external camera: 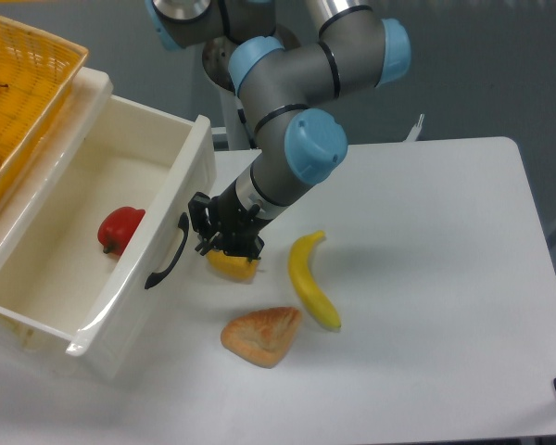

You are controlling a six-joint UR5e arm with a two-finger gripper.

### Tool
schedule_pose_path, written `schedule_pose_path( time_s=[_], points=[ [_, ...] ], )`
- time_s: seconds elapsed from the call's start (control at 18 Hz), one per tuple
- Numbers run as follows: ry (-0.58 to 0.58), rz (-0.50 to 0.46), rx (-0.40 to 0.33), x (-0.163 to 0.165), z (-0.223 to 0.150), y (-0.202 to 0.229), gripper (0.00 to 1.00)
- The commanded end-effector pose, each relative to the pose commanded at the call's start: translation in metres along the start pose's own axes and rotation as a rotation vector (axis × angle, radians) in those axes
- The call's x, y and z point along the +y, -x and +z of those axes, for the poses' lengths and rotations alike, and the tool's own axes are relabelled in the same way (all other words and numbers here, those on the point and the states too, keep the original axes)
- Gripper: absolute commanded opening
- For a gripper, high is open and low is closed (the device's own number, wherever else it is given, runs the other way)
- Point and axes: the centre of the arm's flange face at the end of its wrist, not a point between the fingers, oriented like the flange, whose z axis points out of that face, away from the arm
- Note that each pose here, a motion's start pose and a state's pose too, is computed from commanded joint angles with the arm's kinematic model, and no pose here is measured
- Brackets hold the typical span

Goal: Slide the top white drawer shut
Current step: 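Push the drawer front inward into the cabinet with the gripper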

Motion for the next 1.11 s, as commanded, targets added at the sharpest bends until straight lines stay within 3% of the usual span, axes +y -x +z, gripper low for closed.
schedule_pose_path(
  time_s=[1.11],
  points=[
    [-0.007,0.025,0.019,-0.01,0.007,-0.024,0.15]
  ],
)
